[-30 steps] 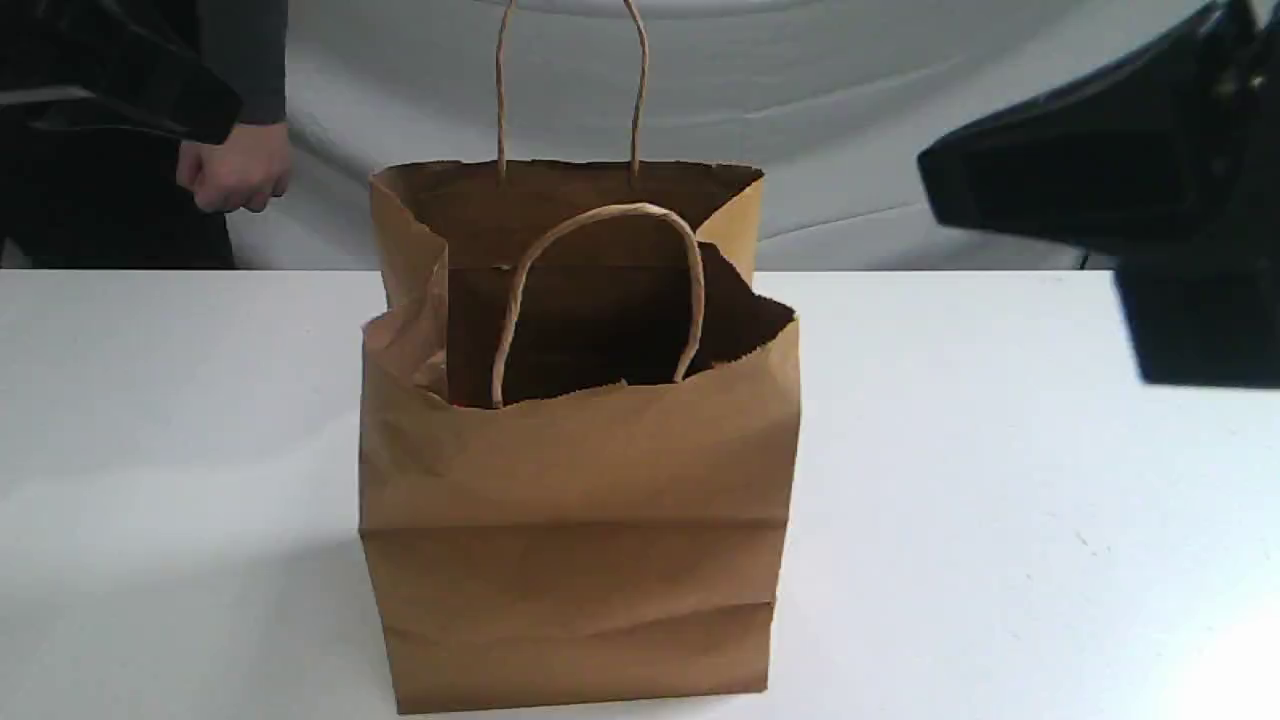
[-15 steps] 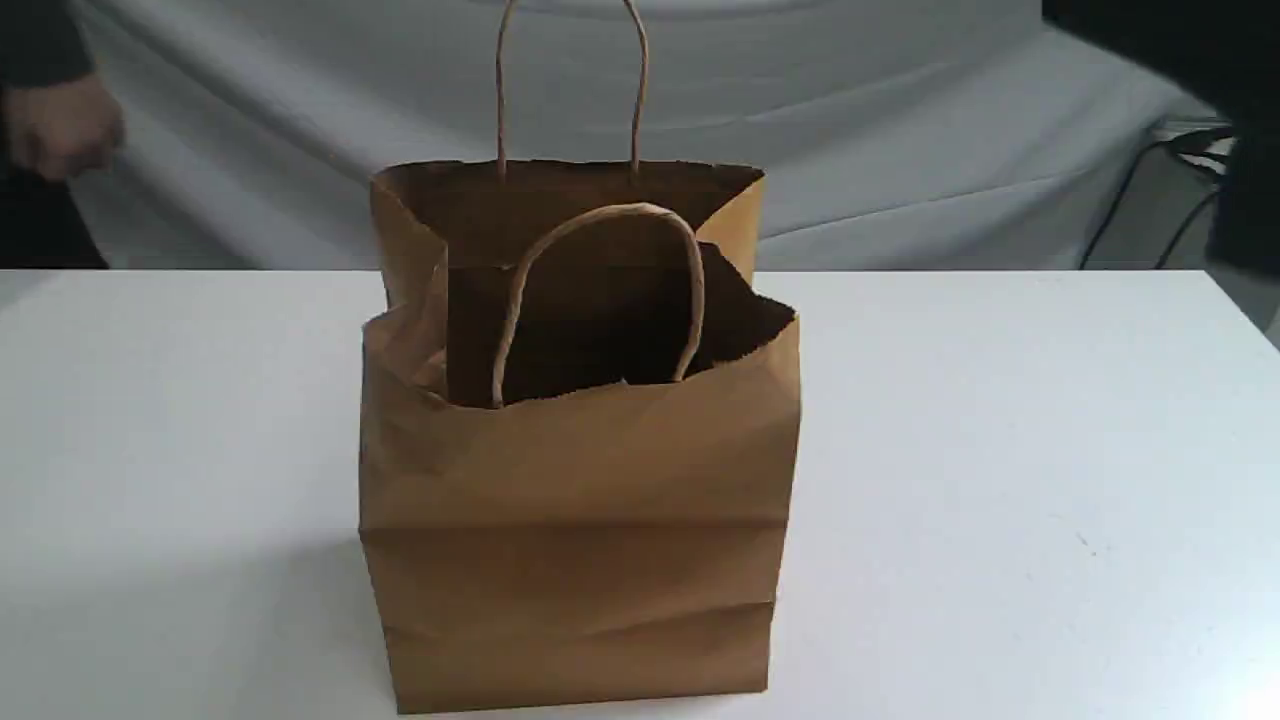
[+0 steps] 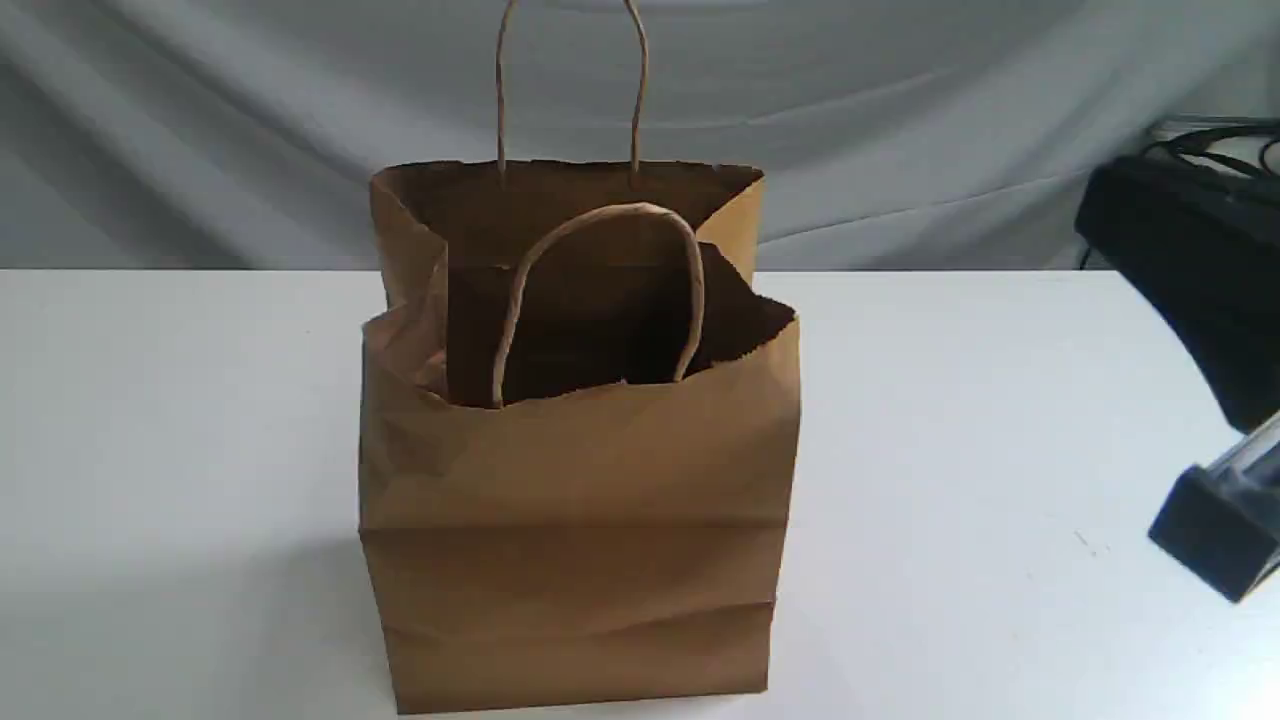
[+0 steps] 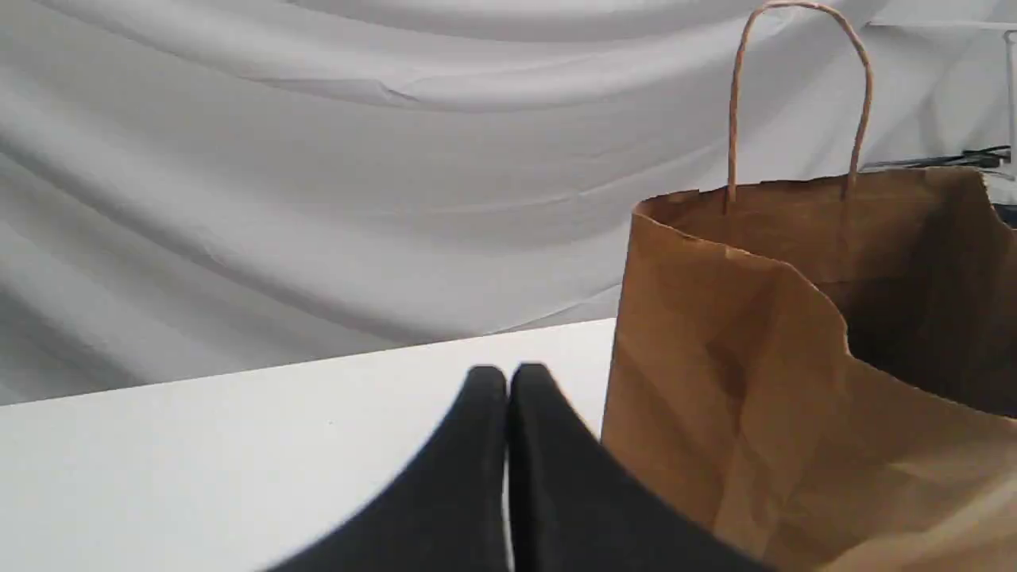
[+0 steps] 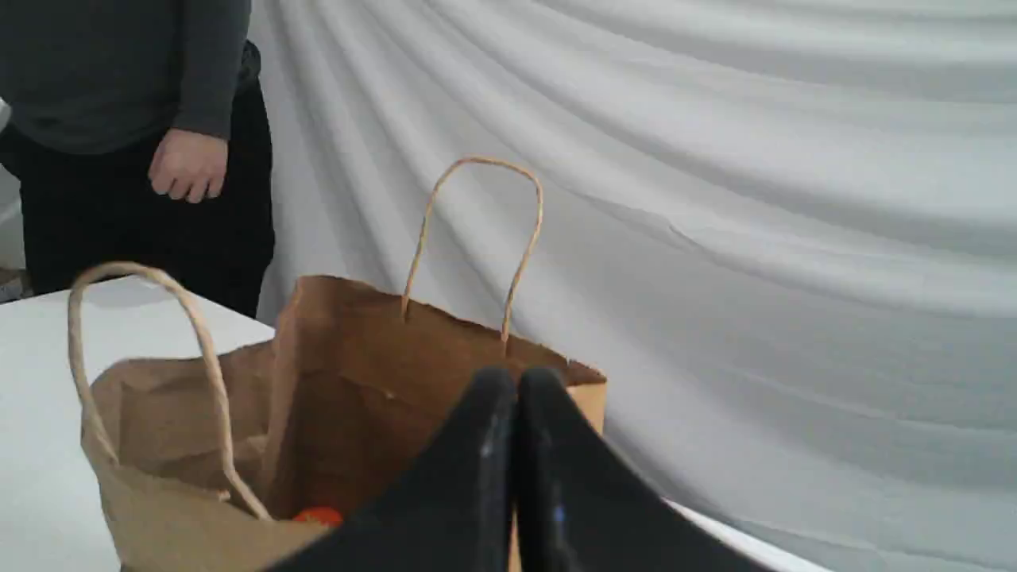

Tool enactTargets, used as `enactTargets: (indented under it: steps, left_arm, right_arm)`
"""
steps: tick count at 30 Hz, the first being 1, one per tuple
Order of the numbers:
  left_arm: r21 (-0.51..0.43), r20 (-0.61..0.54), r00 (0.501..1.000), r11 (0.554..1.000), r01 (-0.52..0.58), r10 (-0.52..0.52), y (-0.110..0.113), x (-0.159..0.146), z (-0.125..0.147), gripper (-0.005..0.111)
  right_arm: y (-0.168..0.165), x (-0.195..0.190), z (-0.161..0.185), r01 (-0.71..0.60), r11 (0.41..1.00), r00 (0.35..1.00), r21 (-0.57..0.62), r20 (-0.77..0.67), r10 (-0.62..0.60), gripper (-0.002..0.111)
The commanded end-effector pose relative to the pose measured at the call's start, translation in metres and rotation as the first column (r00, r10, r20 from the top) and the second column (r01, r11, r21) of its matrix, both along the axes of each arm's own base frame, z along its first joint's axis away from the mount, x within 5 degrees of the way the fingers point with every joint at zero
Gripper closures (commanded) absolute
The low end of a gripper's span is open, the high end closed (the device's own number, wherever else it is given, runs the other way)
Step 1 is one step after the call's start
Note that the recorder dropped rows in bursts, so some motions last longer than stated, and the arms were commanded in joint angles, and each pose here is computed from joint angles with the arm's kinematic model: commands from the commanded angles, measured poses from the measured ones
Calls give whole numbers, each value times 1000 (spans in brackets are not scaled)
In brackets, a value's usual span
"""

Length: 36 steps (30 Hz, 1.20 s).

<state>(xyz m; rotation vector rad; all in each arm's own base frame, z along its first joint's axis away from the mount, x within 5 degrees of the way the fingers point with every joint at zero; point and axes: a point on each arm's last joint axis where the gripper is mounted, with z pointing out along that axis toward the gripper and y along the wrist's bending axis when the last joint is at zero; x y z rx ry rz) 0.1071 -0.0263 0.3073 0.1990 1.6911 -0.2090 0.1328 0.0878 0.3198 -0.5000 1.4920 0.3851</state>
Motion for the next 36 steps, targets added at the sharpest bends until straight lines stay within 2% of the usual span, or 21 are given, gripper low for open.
enactTargets:
  steps: [1, 23, 30, 33, 36]
  left_arm:
    - [-23, -6, 1000, 1000, 1, -1, 0, -3, -3, 107]
    - [-18, -14, 1000, 1000, 8, -8, 0, -4, -4, 107]
    - [-43, 126, 991, 998, -42, 47, 8, -28, 6, 107]
    - [-62, 196, 974, 992, -108, 118, 15, -39, -3, 107]
    - [-75, 202, 965, 985, -158, 170, 19, -44, -24, 107]
  right_arm:
    - [0, -1, -4, 0, 1000, 1000, 15, -23, 1, 108]
    - [-1, -1, -3, 0, 1000, 1000, 15, -18, 0, 108]
    - [-1, -1, -3, 1, 1000, 1000, 19, -17, -1, 108]
    - [-1, -1, -3, 1, 1000, 1000, 19, -17, -1, 108]
    - [-1, -1, -3, 1, 1000, 1000, 19, -17, -1, 108]
